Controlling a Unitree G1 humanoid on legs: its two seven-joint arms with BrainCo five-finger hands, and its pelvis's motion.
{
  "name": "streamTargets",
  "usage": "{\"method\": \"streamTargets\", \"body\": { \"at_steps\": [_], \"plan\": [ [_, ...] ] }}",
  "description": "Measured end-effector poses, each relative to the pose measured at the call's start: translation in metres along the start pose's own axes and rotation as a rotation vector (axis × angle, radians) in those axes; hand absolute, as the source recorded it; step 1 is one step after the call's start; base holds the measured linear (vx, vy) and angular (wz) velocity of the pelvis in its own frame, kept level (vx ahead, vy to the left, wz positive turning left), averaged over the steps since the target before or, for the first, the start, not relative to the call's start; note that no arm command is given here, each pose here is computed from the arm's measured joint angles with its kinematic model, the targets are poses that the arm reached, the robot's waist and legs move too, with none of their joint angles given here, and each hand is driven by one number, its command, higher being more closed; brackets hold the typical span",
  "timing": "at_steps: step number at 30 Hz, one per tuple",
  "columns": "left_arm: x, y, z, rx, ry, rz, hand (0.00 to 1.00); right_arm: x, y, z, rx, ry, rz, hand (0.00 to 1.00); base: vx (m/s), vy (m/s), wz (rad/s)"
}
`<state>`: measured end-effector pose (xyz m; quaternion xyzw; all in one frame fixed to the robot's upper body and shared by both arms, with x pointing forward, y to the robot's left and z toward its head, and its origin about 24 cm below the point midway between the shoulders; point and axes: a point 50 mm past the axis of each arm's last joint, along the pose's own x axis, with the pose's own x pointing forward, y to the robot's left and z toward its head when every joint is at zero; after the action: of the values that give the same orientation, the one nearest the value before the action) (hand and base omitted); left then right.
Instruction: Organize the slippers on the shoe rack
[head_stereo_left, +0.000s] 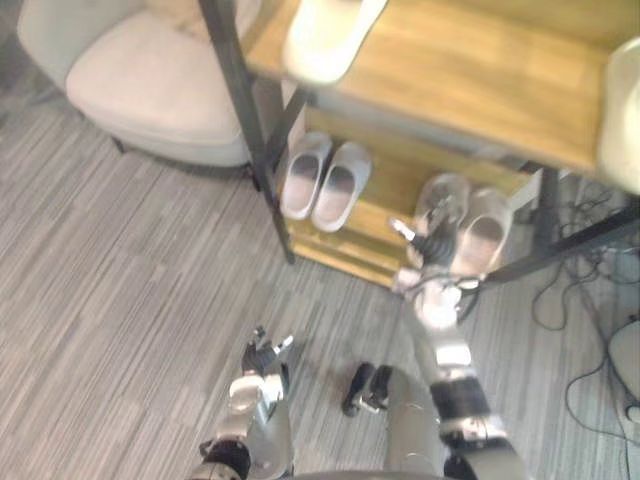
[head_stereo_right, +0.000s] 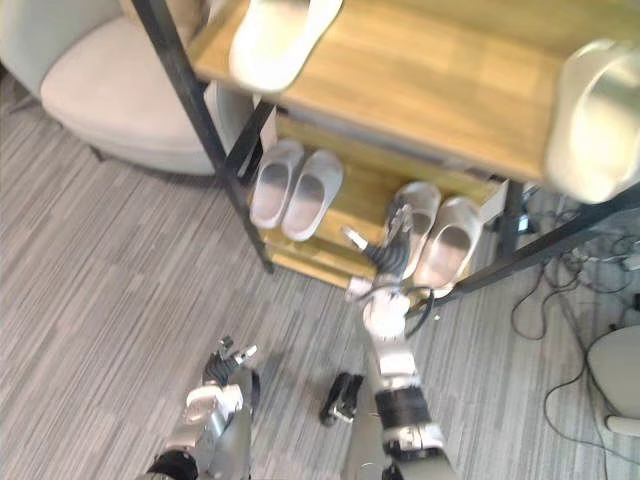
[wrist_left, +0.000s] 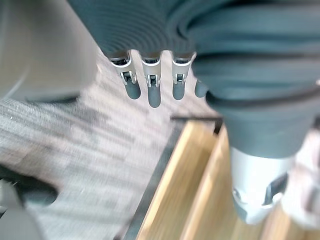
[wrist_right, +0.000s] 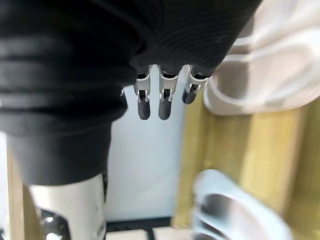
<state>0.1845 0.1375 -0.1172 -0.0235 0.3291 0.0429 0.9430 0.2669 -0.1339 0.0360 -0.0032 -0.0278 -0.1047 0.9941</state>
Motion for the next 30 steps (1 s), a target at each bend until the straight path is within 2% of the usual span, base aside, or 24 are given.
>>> {"method": "streamTargets", "body": {
  "at_steps": [5,8,13,18,23,25,26,27,29,30],
  "plan": [
    [-0.008,0.006,-0.023,0.104,0.079,-0.035,0.0,-0.039,-0.031,-0.075,-0.225,0.301,0.079,0.0,0.13,0.075,-0.15],
    [-0.009,0.014,-0.024,0.188,0.079,-0.057,0.0,-0.083,-0.063,-0.127,-0.349,0.586,0.095,0.0,0.11,0.077,-0.17],
    [-0.009,0.02,-0.025,0.263,0.08,-0.074,0.0,-0.133,-0.083,-0.162,-0.354,0.84,0.086,0.0,0.05,0.045,-0.09],
    [-0.012,0.013,-0.034,0.308,0.111,-0.118,0.0,-0.142,-0.093,-0.171,-0.316,0.922,0.034,0.0,-0.05,0.026,-0.09],
    [-0.017,-0.012,-0.034,0.395,0.08,-0.241,0.0,-0.149,-0.095,-0.175,-0.286,0.962,0.004,0.0,-0.11,-0.002,-0.03],
    [-0.019,-0.035,-0.016,0.415,-0.021,-0.332,0.0,-0.149,-0.095,-0.176,-0.278,0.965,-0.004,0.0,-0.15,-0.005,0.06],
    [-0.024,-0.057,-0.002,0.423,-0.106,-0.432,0.0,-0.151,-0.096,-0.176,-0.275,0.972,-0.011,0.0,-0.1,-0.01,0.11],
    [-0.026,-0.063,0.002,0.422,-0.13,-0.46,0.0,-0.151,-0.096,-0.176,-0.275,0.974,-0.012,0.0,-0.06,-0.013,0.13],
    [-0.042,-0.096,0.024,0.386,-0.259,-0.614,0.0,-0.154,-0.096,-0.177,-0.273,0.983,-0.011,0.0,-0.01,-0.02,0.1],
    [-0.046,-0.101,0.028,0.38,-0.28,-0.641,0.0,-0.155,-0.096,-0.178,-0.273,0.986,-0.011,0.0,0.01,-0.026,0.06]
  ]
}}
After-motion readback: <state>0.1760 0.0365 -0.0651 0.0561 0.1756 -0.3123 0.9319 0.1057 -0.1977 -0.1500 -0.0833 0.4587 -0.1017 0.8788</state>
